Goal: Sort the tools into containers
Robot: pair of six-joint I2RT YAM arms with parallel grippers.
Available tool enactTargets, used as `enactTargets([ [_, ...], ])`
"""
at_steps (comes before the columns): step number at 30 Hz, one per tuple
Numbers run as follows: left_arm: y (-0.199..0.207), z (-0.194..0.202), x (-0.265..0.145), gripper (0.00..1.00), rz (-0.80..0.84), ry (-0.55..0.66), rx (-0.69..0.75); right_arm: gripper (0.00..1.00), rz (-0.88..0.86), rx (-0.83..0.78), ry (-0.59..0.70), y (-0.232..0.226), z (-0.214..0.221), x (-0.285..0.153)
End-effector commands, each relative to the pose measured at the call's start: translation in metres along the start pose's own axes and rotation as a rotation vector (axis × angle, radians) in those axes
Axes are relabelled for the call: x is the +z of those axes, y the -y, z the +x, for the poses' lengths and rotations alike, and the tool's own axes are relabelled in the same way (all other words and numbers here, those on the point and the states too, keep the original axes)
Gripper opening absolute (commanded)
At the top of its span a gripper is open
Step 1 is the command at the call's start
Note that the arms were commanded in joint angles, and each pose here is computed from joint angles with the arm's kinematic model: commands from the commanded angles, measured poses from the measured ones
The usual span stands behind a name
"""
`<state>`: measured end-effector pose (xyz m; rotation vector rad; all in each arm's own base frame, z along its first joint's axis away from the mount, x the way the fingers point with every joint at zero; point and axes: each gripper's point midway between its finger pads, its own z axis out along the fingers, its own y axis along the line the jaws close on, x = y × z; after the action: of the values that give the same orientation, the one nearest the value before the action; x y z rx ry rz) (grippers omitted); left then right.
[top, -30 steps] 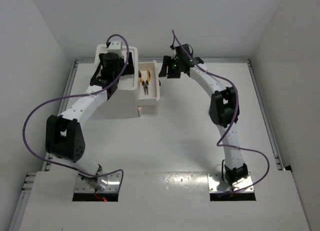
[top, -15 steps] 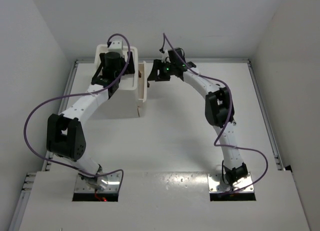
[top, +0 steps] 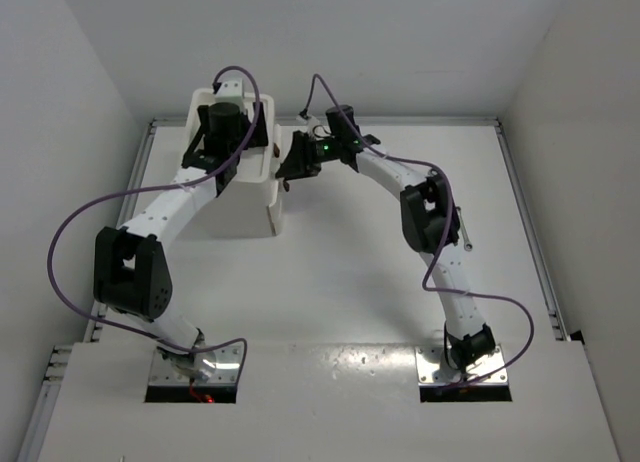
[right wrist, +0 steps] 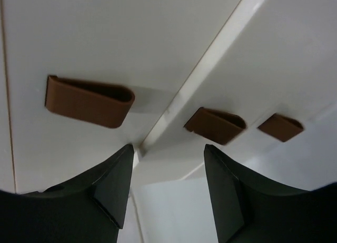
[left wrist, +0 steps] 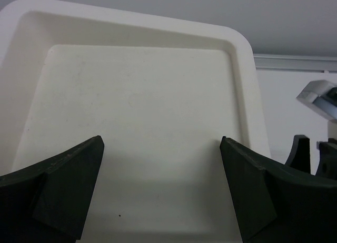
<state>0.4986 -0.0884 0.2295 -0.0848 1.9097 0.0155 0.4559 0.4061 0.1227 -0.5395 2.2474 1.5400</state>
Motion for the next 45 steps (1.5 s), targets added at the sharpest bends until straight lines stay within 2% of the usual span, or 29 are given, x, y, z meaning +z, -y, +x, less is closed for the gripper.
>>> enactTargets([
  [1, -0.026, 0.195, -0.036, 1.00, -0.065, -0.652, 0.093, 0.57, -0.205, -0.042, -0.085, -0.048, 0.023, 0.013],
  [3, -0.024, 0.195, -0.037, 1.00, -0.057, -0.654, 0.090, 0.57, -0.191, -0.040, -0.066, -0.036, 0.023, 0.003],
  [7, -0.023, 0.196, -0.037, 1.00, -0.048, -0.657, 0.087, 0.57, -0.197, -0.129, 0.017, -0.019, -0.010, -0.049],
  [11, -0.020, 0.196, -0.038, 1.00, -0.028, -0.662, 0.090, 0.55, -0.195, -0.351, 0.117, -0.003, -0.039, -0.100],
  [13, -0.015, 0.198, -0.039, 1.00, 0.003, -0.670, 0.089, 0.55, -0.213, -0.386, 0.097, 0.010, -0.036, -0.109],
  [14, -0.010, 0.199, -0.040, 1.00, 0.044, -0.680, 0.091, 0.54, -0.213, -0.484, 0.113, 0.014, -0.046, -0.115],
  [20, -0.003, 0.195, -0.042, 1.00, 0.074, -0.676, 0.071, 0.54, -0.219, -0.507, 0.096, 0.038, -0.040, -0.095],
  [22, -0.002, 0.184, -0.045, 1.00, 0.075, -0.655, 0.056, 0.54, -0.201, -0.603, 0.076, 0.045, -0.029, -0.087],
  [23, 0.000, 0.177, -0.047, 1.00, 0.089, -0.638, 0.048, 0.54, -0.185, -0.699, 0.054, 0.042, -0.023, -0.081],
  [26, 0.003, 0.171, -0.049, 1.00, 0.106, -0.624, 0.041, 0.54, -0.171, -0.779, 0.020, 0.050, -0.003, -0.071],
  [28, 0.005, 0.171, -0.050, 1.00, 0.116, -0.626, 0.037, 0.54, -0.158, -0.834, 0.029, 0.053, -0.005, -0.071],
  [32, 0.005, 0.171, -0.050, 1.00, 0.130, -0.632, 0.024, 0.54, -0.158, -0.896, 0.033, 0.071, -0.003, -0.062],
  [39, 0.005, 0.174, -0.047, 1.00, 0.143, -0.645, 0.013, 0.56, -0.151, -1.038, 0.044, 0.072, -0.007, -0.025],
  [45, 0.002, 0.173, -0.046, 1.00, 0.135, -0.645, 0.007, 0.54, -0.191, -1.097, 0.031, 0.070, 0.000, -0.005],
])
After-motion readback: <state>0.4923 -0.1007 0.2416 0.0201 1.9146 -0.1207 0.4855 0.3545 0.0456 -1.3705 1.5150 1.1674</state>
